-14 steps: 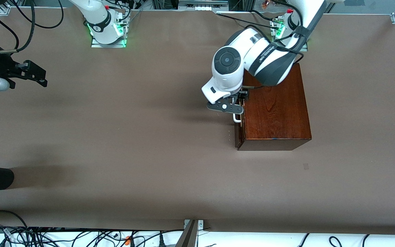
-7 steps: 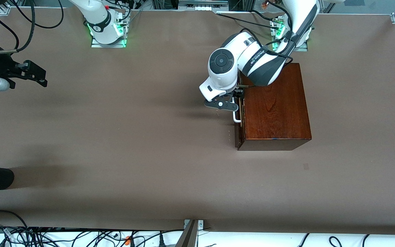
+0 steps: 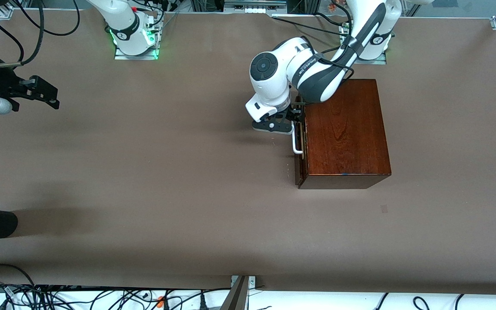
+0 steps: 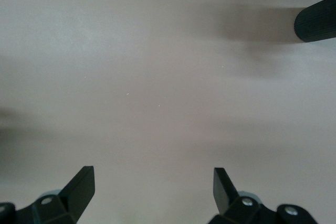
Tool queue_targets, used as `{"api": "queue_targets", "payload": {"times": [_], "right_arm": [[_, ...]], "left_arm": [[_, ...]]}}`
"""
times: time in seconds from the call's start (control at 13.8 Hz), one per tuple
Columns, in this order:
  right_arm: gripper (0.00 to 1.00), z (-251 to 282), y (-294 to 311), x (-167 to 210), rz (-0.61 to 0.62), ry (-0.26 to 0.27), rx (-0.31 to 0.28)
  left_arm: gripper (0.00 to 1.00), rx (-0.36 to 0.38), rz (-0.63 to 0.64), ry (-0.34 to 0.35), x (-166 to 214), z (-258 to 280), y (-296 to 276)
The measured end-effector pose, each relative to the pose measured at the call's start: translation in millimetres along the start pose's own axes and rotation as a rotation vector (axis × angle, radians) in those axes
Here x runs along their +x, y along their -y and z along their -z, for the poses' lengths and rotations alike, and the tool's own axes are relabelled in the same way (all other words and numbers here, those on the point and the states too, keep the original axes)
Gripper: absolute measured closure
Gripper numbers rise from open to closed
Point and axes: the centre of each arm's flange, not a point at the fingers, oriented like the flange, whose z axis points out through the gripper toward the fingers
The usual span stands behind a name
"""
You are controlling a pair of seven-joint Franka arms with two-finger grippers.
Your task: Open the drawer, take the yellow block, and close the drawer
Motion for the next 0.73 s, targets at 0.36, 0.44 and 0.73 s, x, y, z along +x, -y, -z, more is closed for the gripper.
{"api": "queue_targets", "payload": {"times": [0.36,0.44,0.73], "right_arm": [[0.00,0,0,0,0.000,0.000,0.000],[0.00,0,0,0,0.000,0.000,0.000],[0.00,0,0,0,0.000,0.000,0.000]], "left_arm": [[0.00,-0.014,0.009,-0.015,-11,-26,-9],[0.00,-0.016,0.013,-0.017,-11,-27,-9],[0.00,-0.009,0.010,-0.032,-12,-29,-10]]}}
